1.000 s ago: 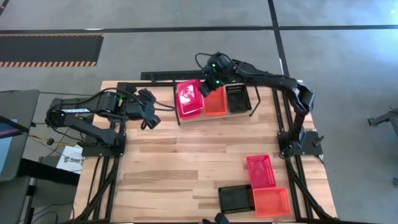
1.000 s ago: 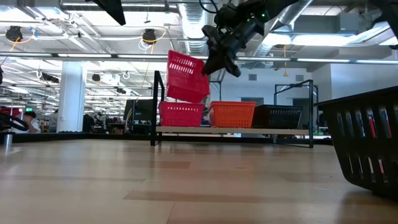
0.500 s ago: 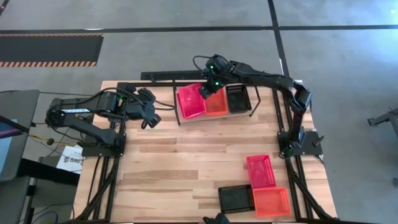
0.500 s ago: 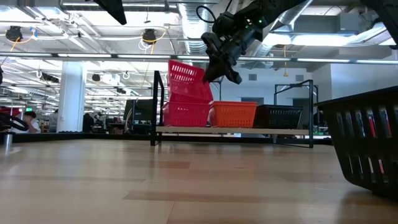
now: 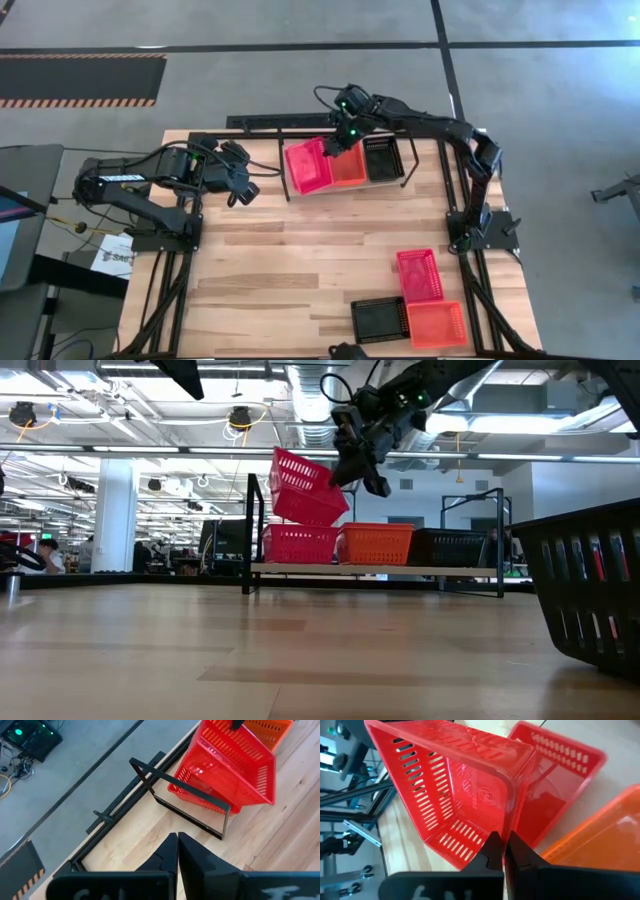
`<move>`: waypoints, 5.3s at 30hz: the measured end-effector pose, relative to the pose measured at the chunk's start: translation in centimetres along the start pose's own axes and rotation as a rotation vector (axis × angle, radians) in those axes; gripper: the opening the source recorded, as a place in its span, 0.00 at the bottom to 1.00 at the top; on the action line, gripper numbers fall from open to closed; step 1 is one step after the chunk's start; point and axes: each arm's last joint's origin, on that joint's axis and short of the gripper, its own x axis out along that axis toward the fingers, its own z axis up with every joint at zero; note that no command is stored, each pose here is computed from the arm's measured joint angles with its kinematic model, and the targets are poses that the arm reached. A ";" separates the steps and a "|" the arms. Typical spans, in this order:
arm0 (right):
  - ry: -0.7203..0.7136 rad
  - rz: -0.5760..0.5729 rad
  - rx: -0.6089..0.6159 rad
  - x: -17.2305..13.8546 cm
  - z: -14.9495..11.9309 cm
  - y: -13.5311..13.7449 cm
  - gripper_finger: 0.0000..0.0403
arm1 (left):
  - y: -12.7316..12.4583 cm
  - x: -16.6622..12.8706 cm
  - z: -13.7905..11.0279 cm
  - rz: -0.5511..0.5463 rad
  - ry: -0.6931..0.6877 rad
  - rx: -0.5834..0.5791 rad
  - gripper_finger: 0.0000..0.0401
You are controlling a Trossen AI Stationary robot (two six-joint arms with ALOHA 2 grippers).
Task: Stack baskets on shelf by color
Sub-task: Stack the left red bin into the red bin on the shelf, then stack the red bin into the red bin on the shelf
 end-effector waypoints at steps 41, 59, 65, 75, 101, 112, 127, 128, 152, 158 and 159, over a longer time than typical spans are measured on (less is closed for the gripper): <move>0.184 -0.085 -0.035 4.5 5.2 -2.8 0.00 | 0.0 0.0 0.1 0.001 -0.005 -0.014 0.00; 0.156 -0.263 -0.100 3.5 4.8 -1.0 0.22 | 0.0 0.0 0.1 0.018 -0.015 0.012 0.00; 0.132 -0.246 -0.129 3.1 5.1 0.5 0.29 | 0.0 0.0 0.1 0.018 -0.015 0.012 0.00; 0.301 -0.327 -0.248 4.9 1.7 5.8 0.09 | 0.0 0.0 0.1 0.017 -0.015 -0.006 0.00; 0.166 -0.485 -0.144 -5.0 -11.4 23.3 0.05 | -0.1 0.0 0.0 -0.011 0.005 0.067 0.00; 0.189 -0.720 0.332 -8.3 -24.8 20.2 0.07 | -0.1 0.0 0.0 -0.009 0.002 0.073 0.00; 0.252 -0.937 0.727 -5.9 -35.9 16.9 0.41 | -0.3 0.0 0.5 -0.027 -0.038 0.037 0.00; 0.247 -0.938 0.740 -5.7 -36.4 16.7 0.43 | -0.3 0.0 0.5 -0.028 -0.039 0.036 0.00; 0.274 -0.896 0.761 -1.1 -42.3 10.0 0.39 | -0.4 0.0 0.5 -0.036 -0.038 0.027 0.00; 0.298 -0.840 0.759 -0.2 -42.1 9.4 0.06 | -0.4 0.0 0.5 -0.036 -0.038 0.017 0.00; 0.303 -0.839 0.745 -0.2 -41.9 9.4 0.04 | -0.4 0.0 0.5 -0.036 -0.037 0.014 0.00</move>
